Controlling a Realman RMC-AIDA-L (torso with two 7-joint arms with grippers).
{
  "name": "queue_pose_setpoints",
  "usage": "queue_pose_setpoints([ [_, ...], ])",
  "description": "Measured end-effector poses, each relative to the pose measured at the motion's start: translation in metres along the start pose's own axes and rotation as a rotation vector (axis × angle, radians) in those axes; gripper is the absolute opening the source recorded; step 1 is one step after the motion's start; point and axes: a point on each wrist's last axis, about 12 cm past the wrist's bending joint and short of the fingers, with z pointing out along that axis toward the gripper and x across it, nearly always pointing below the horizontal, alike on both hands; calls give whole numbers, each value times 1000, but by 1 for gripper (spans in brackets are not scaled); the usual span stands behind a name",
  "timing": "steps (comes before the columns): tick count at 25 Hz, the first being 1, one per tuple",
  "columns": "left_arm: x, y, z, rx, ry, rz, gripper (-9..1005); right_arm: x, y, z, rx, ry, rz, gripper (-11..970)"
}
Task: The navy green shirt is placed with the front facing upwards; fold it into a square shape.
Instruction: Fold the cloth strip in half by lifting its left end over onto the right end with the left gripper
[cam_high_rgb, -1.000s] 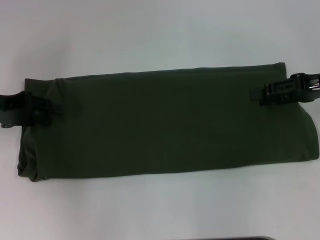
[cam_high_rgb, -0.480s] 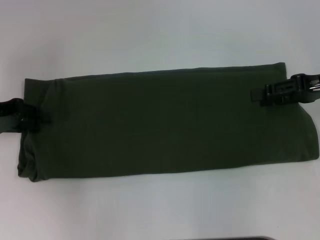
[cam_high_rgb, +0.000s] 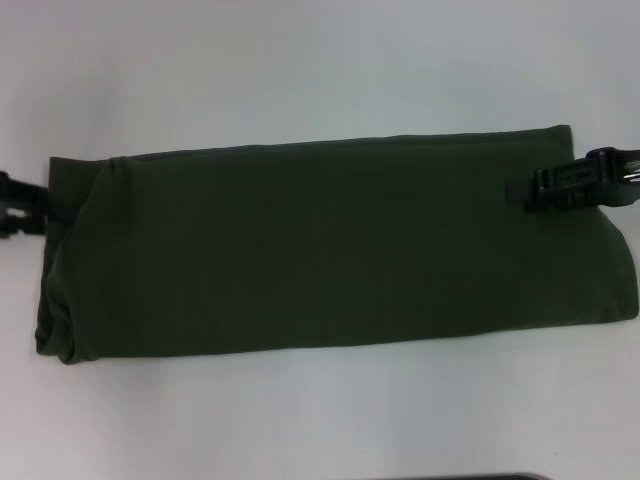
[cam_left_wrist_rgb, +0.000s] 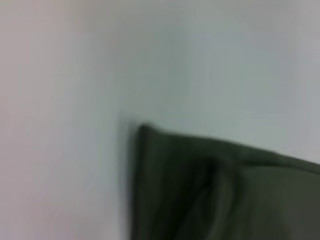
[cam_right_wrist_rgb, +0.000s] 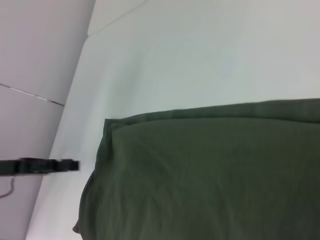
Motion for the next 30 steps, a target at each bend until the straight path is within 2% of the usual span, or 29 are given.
queue_pose_setpoints([
  [4,-2,-9,-12,39,6,177,547,-1,0,-1,1,-1,-5,614],
  [5,-3,-9,-12,34,2,188,551,-1,0,0,1,-1,-6,614],
  [8,-4,-8,-10,-8,9,183,565,-2,1,0,1,-2,-7,615],
  [18,-3,-6,-5,-52,33,68,787,-3,2,2,-1,-3,-7,615],
  [24,-7,-10,-1,-80,51,82,957,-3,1,1,2,-5,-4,614],
  [30,-11,-20,14,-129,119,146,959,-2,1,1,3,-3,-3,614],
])
